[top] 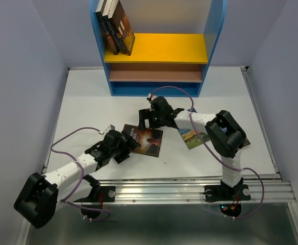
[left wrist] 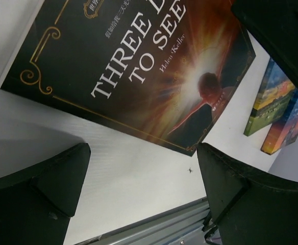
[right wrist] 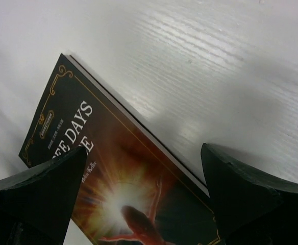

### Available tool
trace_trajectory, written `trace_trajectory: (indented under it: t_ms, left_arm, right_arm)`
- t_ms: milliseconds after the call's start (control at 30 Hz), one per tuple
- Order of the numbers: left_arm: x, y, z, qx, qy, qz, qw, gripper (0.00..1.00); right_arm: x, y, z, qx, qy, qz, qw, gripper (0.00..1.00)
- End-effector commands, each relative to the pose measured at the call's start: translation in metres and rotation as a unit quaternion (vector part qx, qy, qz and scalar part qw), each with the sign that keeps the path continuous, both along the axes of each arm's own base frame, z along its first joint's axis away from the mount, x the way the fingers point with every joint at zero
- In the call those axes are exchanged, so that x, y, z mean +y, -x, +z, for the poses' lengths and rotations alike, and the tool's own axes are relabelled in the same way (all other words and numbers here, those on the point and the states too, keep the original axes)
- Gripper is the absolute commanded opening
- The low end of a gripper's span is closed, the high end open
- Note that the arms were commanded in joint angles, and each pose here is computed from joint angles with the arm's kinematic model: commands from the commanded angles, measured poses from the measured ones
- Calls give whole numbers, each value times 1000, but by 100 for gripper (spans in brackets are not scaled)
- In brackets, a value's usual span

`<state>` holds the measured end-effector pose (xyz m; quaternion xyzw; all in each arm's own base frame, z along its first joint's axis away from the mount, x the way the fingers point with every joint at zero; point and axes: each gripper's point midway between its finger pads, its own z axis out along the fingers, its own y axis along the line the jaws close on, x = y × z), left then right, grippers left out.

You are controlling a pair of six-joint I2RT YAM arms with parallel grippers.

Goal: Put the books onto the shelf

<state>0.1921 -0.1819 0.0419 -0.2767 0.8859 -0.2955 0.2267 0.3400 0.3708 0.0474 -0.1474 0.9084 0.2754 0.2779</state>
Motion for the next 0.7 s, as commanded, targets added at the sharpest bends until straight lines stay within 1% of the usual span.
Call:
trace_trajectory:
  t_ms: [0,100,133,167,267,367,400,433,467,533,633,667]
  left_arm:
    - [-1,-22,3,-8,-17,16,1000,99]
    - [5,-29,-8,8,-36,25,999,99]
    - [12,-37,-9,0,-48,40,998,99]
    - [15,-42,-9,-2,-56,46,997,99]
    - [22,-71,7,-39,-55,63,996,99]
    - [31,-100,28,-83,-72,74,991,99]
    - [33,-105,30,-87,-79,77,990,99]
    - [34,-117,41,-103,-79,79,988,99]
    - [35,-120,38,-101,-91,71,988,99]
    - [32,-122,36,-96,-94,60,989,99]
    - [23,-114,19,-67,-77,42,994,99]
    - [18,-104,10,-51,-64,28,996,99]
  right_arm:
    - [-6,10,5,9,-8,24,1000,100]
    - [-16,27,-2,23,-1,35,999,100]
    - [-22,29,-3,28,0,33,999,100]
    - [-26,41,-5,41,-4,44,998,100]
    - [-29,61,-2,63,-19,65,996,100]
    - [-33,80,-5,92,-30,75,992,96]
    - [-31,87,-3,106,-41,87,990,96]
    - [-31,91,-4,118,-45,83,989,96]
    - [-31,92,-5,122,-46,80,988,96]
    - [-31,88,-9,122,-40,70,989,96]
    - [-30,80,-13,126,-35,46,990,90]
    - [-27,79,-11,130,-41,39,990,89]
